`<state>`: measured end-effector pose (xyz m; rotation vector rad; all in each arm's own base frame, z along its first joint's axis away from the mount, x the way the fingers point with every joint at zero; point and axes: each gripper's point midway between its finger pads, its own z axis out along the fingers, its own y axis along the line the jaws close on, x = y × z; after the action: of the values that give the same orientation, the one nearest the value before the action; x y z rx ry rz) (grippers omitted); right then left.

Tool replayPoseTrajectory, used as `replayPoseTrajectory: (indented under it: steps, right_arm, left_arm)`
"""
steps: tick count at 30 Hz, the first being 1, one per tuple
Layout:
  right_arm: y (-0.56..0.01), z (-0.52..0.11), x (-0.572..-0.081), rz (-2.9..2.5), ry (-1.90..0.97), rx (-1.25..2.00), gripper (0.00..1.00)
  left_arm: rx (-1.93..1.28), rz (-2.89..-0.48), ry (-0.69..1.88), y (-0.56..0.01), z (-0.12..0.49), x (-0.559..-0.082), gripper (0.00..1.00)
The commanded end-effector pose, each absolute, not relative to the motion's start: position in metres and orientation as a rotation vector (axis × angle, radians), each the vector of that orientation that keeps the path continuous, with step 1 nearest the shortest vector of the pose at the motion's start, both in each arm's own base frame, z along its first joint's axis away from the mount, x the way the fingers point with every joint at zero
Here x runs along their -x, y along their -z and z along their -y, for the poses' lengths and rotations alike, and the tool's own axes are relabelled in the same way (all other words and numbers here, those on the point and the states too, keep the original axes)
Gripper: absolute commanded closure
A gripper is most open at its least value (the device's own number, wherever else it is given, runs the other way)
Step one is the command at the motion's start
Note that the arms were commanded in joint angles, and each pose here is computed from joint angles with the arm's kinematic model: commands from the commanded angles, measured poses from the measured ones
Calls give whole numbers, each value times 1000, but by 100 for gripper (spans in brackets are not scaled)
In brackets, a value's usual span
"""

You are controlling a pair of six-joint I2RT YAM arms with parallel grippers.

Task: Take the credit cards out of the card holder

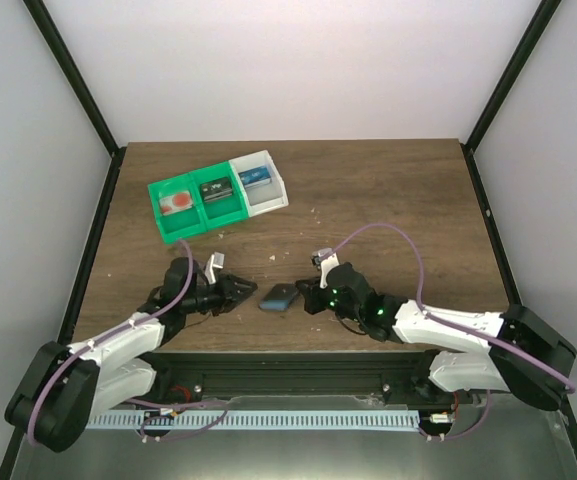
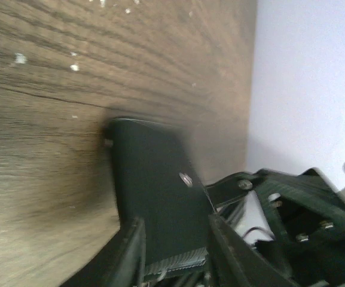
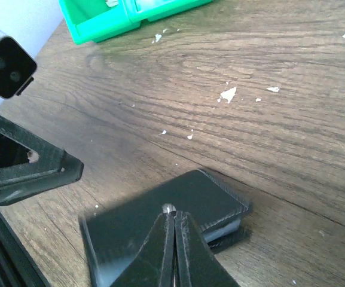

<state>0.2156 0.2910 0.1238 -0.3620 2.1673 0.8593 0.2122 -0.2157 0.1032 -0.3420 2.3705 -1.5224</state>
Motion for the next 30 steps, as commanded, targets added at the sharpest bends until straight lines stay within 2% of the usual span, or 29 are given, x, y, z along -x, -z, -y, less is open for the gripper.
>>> replayPoseTrajectory:
  steps: [1,7,10,20,26,30]
  right_arm:
    - [-137,-292,-223,-2123,-867,308,100]
    - [-156,-290,-223,-2086,-876,311,99]
    - [-158,-291,-220,-2074,-904,313,100]
    - [-167,-313,-218,-2070,-1060,289,99]
    - [-116,-264,-236,-2268,-818,94,100]
    - [-90,-230,-233,-2323,-780,5,100]
  left_arm:
    - [350,-2451,1431,-78,210,-210,64]
    - [298,-2509,1362,-80,212,-216,41]
    - [267,-2509,1297,-89,210,-224,35]
    - [293,-2487,1360,-89,212,-219,34]
    - [306,-2537,1337,-75,211,-214,38]
    - [308,-2548,1340,-70,213,-214,42]
